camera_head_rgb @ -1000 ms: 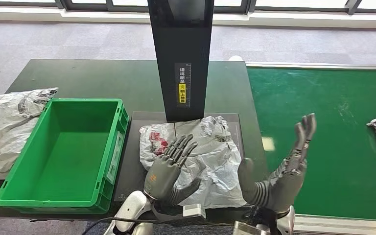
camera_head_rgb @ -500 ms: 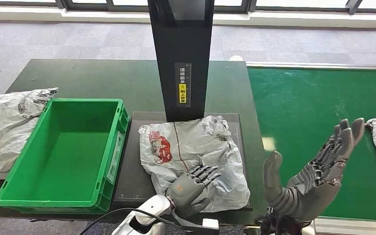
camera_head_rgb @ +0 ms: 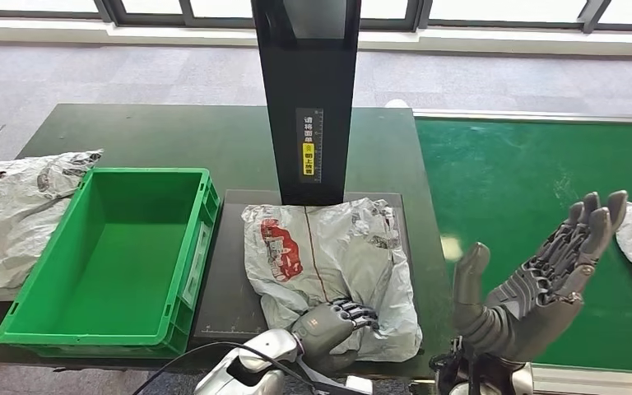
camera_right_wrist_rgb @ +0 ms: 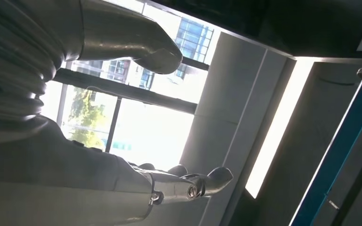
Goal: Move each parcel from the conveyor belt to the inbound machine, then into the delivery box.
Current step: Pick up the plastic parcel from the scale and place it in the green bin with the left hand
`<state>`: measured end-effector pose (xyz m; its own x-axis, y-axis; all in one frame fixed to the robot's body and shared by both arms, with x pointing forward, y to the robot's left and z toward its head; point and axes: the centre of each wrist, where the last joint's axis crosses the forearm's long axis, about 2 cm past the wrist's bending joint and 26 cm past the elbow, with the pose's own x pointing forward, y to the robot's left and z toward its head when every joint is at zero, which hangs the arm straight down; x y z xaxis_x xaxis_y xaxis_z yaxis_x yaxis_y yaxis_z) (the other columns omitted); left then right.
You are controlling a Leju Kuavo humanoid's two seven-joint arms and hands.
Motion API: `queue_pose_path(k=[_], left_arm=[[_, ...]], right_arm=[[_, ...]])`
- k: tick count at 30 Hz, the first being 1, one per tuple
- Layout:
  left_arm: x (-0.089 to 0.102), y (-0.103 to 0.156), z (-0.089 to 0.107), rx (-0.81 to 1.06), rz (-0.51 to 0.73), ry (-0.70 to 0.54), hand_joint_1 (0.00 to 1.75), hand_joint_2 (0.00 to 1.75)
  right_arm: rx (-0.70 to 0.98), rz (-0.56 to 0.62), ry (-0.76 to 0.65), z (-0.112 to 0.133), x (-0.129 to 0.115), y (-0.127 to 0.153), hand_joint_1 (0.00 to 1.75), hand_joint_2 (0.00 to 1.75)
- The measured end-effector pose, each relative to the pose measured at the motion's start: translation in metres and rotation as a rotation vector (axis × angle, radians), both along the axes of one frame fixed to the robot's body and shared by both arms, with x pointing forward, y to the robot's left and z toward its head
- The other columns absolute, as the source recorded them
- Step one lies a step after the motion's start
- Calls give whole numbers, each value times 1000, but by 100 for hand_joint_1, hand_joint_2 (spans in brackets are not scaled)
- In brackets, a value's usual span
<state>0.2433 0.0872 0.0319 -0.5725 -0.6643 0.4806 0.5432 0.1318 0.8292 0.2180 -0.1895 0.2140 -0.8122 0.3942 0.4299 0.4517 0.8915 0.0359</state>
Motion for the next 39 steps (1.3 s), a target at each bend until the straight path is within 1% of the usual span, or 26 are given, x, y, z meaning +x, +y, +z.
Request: queue_pose_path(k=[8,17,20,23,25,29,32,36,39], left_arm=[[0,1,0,-15,-6,19,175,175],[1,4,-2,-9,-6,30,175,175],[1,5,-1,-24,6,4,175,175],[0,3,5,-88,57,-109,175,175],[-1,3,14,-171,114,-200,175,175],[8,14,49,-451,268,-414,175,175],[8,25,70,-616,348,-550,175,175],[0,37,83,-749,415,-692,175,175],[-5,42,88,-784,441,-738,175,175]], right_arm=[[31,50,-5,3,9,7,0,175],[42,72,-6,4,14,9,0,175],[42,80,-8,5,16,10,0,175],[31,76,-6,3,15,10,0,175],[22,72,3,0,12,10,0,175],[21,73,20,-4,8,8,0,175],[25,76,23,-5,8,7,0,175],[34,81,26,-5,8,7,0,175],[38,82,27,-5,8,6,0,175]])
